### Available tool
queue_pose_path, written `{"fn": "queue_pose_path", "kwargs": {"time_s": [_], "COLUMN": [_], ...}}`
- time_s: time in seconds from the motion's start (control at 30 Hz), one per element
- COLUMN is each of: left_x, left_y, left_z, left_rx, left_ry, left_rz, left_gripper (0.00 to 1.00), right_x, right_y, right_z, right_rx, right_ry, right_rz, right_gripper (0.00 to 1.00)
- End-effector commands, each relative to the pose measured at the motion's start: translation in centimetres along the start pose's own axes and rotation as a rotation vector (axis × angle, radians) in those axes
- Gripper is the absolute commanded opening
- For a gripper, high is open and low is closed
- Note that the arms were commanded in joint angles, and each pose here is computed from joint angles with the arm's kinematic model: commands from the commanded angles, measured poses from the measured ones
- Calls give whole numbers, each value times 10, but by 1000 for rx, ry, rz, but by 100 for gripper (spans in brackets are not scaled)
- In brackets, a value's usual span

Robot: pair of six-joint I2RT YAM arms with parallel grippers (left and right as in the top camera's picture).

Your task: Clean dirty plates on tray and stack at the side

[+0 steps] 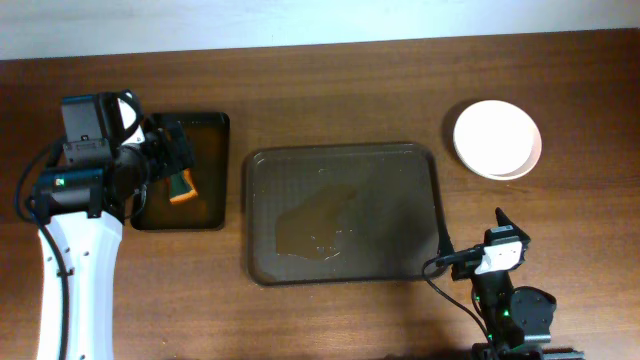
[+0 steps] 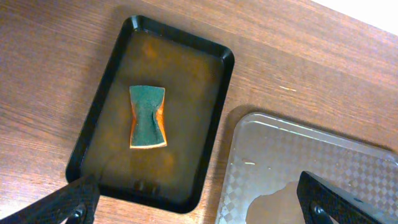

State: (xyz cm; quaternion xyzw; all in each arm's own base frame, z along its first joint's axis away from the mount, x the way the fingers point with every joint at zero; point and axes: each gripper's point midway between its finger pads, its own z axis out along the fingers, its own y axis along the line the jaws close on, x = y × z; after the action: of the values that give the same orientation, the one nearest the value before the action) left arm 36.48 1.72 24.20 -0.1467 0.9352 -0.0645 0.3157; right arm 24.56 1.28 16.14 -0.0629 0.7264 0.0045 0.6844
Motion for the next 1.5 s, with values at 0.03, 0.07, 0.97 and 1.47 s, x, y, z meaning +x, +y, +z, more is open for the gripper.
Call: {"fn": "queue_pose_path", "kwargs": {"time_s": [0.03,0.07,0.97,1.47], "left_x": [1,1,45,122], "left_y": [-3,-3,24,25], "left_z": [2,2,2,-9], "left_rx": [11,11,-118,58], "left_ry": [7,7,171,-290], "left_rz": [11,10,11,267], "left_gripper": [100,100,100,100], "right_x": [3,3,3,3], "right_y": [-6,-5,-5,-6], "right_z": [0,0,0,0], "right_rx": [28,27,28,28], "right_ry": [6,6,4,4], "right_rz": [-8,-8,-8,-8], "right_gripper": [99,98,98,98]}}
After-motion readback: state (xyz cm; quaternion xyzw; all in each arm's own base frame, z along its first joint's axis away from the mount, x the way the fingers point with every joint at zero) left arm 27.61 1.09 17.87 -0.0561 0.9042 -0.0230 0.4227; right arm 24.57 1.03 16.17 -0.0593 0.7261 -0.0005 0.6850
